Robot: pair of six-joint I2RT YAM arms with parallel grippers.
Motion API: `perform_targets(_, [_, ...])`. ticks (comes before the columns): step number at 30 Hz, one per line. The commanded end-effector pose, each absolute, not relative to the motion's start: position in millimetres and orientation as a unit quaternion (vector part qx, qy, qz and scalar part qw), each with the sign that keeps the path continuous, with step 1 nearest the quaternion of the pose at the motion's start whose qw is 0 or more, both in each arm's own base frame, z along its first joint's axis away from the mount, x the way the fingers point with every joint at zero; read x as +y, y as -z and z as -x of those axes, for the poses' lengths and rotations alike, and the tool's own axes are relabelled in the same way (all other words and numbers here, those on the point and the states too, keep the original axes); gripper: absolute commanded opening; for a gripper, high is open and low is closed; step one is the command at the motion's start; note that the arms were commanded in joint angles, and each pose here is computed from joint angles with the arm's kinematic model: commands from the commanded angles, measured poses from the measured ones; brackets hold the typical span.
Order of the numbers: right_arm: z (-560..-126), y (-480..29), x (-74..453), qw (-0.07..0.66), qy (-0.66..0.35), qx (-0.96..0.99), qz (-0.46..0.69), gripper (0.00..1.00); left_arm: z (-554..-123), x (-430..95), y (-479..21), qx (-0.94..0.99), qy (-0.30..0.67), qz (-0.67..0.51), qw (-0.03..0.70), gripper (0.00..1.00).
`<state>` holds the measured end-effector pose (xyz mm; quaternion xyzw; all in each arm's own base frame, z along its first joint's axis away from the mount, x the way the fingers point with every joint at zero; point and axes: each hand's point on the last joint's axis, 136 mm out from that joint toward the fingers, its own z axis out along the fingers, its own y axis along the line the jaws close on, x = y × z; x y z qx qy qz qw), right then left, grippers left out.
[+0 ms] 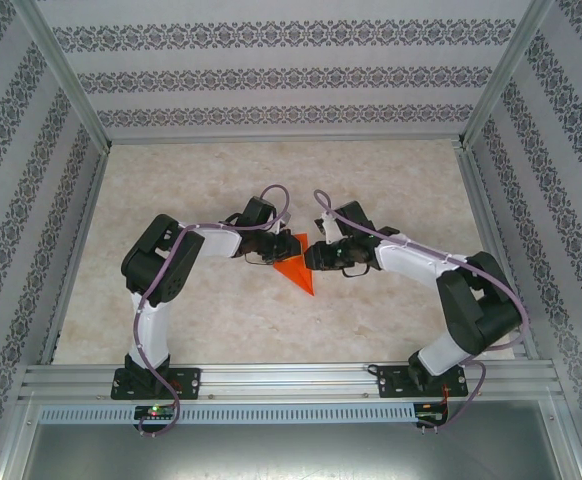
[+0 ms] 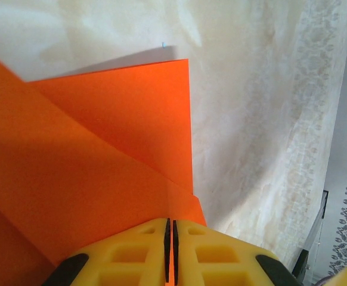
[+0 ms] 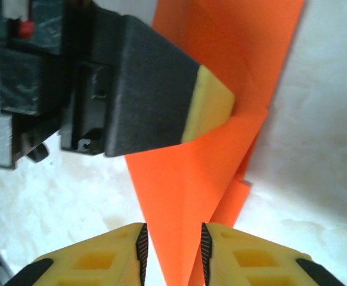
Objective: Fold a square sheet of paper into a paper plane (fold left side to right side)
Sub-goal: Fourth fold the wing at the center of the table.
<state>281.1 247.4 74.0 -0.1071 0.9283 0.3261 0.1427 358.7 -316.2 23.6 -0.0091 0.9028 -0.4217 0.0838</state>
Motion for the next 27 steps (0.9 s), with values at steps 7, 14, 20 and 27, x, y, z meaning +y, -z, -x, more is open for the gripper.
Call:
perform_targets(7, [-246,-50,286,0.062,-0.387,0.912,0.119,0.25,-334,-299,11,0.928,0.369,0.022,0.046,0.14])
perform_targets(14, [-240,-29,279,0.044,-0.361,0.924,0.117,0.25,-335,-299,10,0.928,0.370,0.023,0.046,0.14])
perform_targets(20, [-233,-20,276,0.031,-0.356,0.927,0.113,0.24,-335,-299,10,0.928,0.368,0.021,0.047,0.14])
perform_targets(27, [-224,-13,271,0.021,-0.349,0.930,0.111,0.23,-336,-298,11,0.929,0.366,0.022,0.048,0.14])
